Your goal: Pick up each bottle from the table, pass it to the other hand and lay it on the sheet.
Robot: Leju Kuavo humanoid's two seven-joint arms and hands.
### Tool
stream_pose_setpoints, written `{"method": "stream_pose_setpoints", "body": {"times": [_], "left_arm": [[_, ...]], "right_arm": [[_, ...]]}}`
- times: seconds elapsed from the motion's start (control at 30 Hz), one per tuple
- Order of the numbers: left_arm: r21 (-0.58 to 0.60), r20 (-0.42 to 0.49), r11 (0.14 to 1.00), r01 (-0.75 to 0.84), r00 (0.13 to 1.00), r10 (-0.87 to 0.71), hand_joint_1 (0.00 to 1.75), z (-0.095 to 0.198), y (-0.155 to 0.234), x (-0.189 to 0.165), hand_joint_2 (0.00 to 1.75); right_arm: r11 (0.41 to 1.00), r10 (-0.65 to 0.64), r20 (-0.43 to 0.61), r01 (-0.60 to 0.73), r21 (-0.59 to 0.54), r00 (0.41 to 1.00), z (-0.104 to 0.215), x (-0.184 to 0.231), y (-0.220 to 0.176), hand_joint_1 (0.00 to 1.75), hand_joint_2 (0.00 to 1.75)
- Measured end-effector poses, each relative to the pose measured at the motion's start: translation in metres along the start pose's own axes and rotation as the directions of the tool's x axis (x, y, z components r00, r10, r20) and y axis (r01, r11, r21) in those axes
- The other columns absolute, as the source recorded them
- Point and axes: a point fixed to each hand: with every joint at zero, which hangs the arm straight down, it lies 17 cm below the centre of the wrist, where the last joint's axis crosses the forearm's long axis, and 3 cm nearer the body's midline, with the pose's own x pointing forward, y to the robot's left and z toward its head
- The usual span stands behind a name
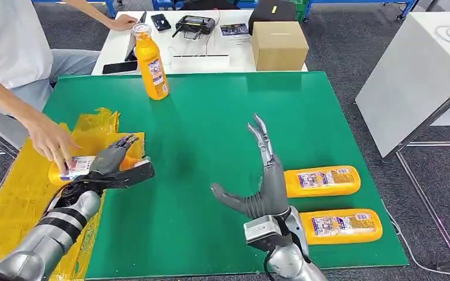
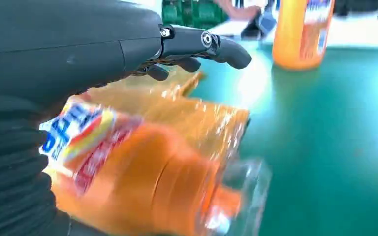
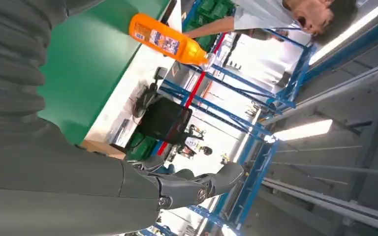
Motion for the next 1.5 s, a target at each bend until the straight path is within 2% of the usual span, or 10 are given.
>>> {"method": "stream_pose_setpoints", "body": {"times": [0.23,0.37,0.5,0.57,0.63,0.8,0.93,1.07,1.27,1.5], "left_arm": [[0.118,0.101,0.979,-0.165,0.983,0.153,0.00,0.007,0.034,0.034,1.75],[0.162,0.197,0.933,-0.322,0.937,0.289,0.00,0.017,0.059,0.058,1.75],[0.081,0.322,0.825,-0.559,0.798,0.509,0.00,0.035,0.071,0.090,1.75],[0.010,0.384,0.734,-0.679,0.681,0.624,0.00,0.049,0.078,0.109,1.75],[-0.028,0.417,0.673,-0.739,0.603,0.680,0.00,0.062,0.083,0.119,1.75],[-0.045,0.453,0.633,-0.773,0.548,0.703,0.00,0.081,0.091,0.129,1.75],[-0.117,0.477,0.522,-0.845,0.413,0.776,0.00,0.100,0.094,0.142,1.75],[-0.151,0.474,0.467,-0.871,0.350,0.808,0.00,0.116,0.085,0.155,1.75],[-0.158,0.471,0.441,-0.883,0.325,0.820,0.00,0.123,0.080,0.162,1.75],[-0.178,0.470,0.420,-0.890,0.298,0.831,0.00,0.125,0.074,0.174,1.75]], "right_arm": [[1.000,0.010,-0.009,-0.009,0.002,1.000,0.003,-0.002,0.000,0.00,1.75],[1.000,0.018,-0.013,-0.018,-0.001,1.000,0.005,-0.004,-0.001,0.00,1.75],[0.999,0.054,-0.021,-0.054,0.005,0.998,0.007,-0.008,-0.002,0.00,1.75],[0.989,0.139,-0.044,-0.137,0.054,0.989,0.011,-0.018,0.001,0.00,1.75],[0.971,0.225,-0.061,-0.218,0.102,0.973,0.017,-0.030,0.001,0.00,1.75],[0.946,0.303,-0.077,-0.290,0.142,0.950,0.025,-0.046,-0.004,0.00,1.75],[0.834,0.526,-0.090,-0.493,0.246,0.845,0.040,-0.077,-0.012,0.00,1.75],[0.710,0.675,-0.100,-0.606,0.358,0.731,0.062,-0.120,-0.042,0.00,1.75],[0.631,0.750,-0.111,-0.655,0.415,0.652,0.078,-0.150,-0.076,0.00,1.75],[0.507,0.830,-0.096,-0.671,0.541,0.549,0.094,-0.192,-0.116,0.00,1.75]]}}
